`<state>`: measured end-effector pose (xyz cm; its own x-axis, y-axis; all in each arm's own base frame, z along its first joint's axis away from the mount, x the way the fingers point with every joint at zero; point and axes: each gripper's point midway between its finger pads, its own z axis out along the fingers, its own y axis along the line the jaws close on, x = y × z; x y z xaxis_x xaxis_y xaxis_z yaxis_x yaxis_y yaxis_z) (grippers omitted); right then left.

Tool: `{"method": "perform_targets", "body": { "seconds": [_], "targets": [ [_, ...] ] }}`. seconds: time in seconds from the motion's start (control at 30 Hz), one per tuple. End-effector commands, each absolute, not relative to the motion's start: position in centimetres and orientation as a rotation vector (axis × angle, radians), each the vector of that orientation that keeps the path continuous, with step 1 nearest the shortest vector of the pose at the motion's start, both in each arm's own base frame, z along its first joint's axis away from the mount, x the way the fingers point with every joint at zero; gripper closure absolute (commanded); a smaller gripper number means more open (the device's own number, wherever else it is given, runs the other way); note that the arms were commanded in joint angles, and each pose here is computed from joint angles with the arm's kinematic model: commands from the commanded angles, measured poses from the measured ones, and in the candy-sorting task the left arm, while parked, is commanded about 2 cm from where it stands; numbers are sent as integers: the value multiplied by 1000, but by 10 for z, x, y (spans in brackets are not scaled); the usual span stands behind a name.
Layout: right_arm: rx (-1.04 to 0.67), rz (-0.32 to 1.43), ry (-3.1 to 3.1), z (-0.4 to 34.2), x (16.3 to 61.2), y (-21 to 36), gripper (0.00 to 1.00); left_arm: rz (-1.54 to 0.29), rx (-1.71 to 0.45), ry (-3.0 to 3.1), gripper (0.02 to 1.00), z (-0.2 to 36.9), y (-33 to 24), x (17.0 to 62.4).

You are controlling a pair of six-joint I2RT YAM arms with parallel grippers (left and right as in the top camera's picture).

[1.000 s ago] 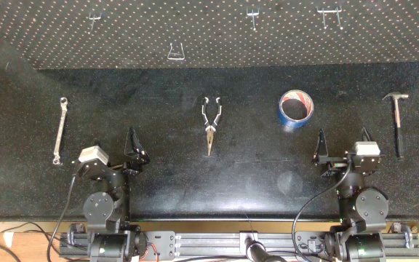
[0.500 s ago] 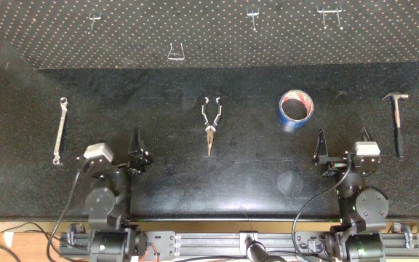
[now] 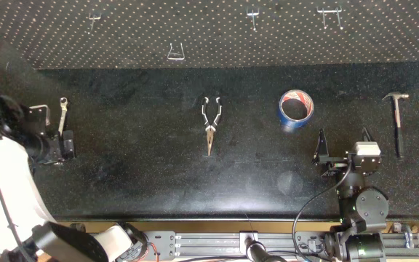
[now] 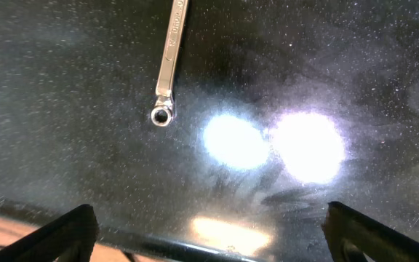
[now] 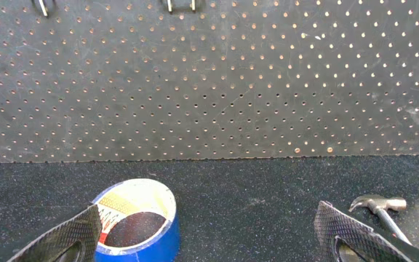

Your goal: Place Tools Onto Pegboard

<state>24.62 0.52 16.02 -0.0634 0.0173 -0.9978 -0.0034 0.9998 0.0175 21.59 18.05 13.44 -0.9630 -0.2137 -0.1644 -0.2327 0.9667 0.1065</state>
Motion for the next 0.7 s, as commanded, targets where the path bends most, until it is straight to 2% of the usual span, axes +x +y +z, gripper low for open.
{"method": "perform_targets", "body": {
  "seconds": [0.03,0.13,0.27,0.43,0.7],
  "targets": [
    [39,11,1634,159,246,1,42,-44,-256,3071,18,88,209,227],
    [39,12,1634,159,246,1,42,-60,-203,3098,18,74,227,242],
    [39,11,1634,159,246,1,42,22,-56,3126,20,60,253,257],
    [39,11,1633,159,246,1,42,-16,-37,3152,18,34,254,264],
    [39,11,1634,159,246,1,42,5,-75,3165,18,14,246,282]
  ]
}}
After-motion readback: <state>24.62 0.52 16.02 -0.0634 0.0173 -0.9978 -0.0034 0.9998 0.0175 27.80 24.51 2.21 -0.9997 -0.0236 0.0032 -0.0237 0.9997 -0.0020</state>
